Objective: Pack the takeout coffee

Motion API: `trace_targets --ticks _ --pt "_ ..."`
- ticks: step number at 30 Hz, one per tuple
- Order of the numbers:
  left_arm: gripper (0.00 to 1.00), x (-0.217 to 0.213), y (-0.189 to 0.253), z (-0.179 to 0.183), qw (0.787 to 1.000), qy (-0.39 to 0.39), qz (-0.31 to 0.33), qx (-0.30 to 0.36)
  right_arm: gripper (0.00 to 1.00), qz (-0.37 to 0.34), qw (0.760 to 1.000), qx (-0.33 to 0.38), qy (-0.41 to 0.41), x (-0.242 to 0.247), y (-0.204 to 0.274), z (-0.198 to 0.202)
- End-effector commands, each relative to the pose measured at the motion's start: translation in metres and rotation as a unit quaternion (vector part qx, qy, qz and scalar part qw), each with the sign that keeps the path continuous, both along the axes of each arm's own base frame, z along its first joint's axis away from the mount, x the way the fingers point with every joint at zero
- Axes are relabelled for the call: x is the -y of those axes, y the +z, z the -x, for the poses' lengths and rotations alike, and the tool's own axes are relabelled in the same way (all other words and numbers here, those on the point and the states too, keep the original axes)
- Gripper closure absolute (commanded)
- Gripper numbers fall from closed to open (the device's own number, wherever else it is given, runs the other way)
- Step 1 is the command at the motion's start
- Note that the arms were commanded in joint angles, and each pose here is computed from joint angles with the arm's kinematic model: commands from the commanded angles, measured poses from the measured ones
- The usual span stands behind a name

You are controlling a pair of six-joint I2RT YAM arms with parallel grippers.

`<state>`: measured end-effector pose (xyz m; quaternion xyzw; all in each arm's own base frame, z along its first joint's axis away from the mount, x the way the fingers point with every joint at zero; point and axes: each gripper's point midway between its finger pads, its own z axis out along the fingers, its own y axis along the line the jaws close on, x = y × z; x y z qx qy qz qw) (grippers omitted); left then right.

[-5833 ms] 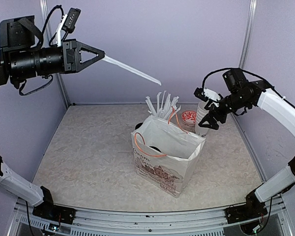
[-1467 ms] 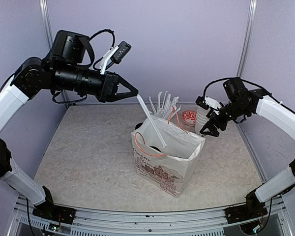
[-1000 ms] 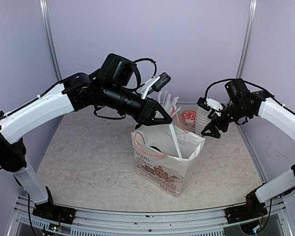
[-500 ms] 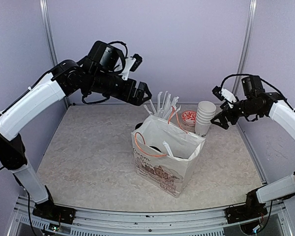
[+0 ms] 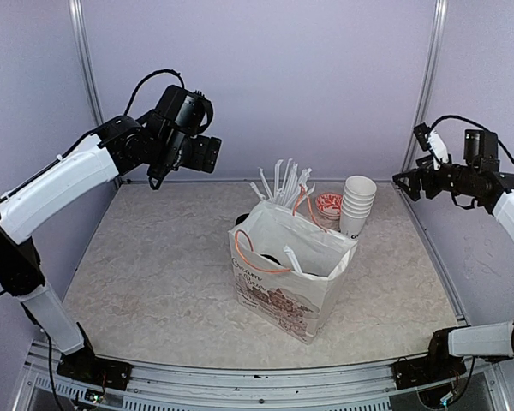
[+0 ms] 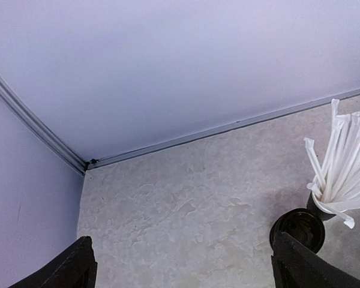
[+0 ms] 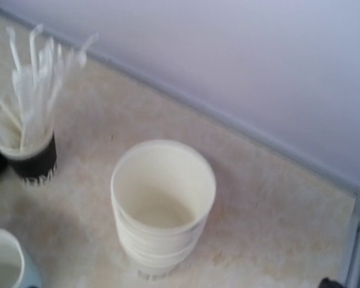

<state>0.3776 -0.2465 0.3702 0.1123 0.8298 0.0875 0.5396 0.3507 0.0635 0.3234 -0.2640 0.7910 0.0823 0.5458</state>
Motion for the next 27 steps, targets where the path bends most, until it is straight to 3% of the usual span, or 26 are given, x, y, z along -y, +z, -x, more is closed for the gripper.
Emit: trace_targets --ticks 1,11,27 --pt "0.01 -0.01 -0.004 -0.014 0.998 0.048 -0.03 0.024 0.0 -0.029 0.996 0.078 -0.013 0.001 0.066 0.013" --pt "0.01 -0.02 0.037 -0.008 0.996 0.047 0.034 0.068 0.0 -0.054 0.99 0.106 -0.082 0.019 0.08 0.025" --pt "0.01 -0.023 0.046 0.004 0.994 0.03 0.071 0.08 0.01 -0.06 0.992 0.104 -0.046 0.007 0.078 0.03"
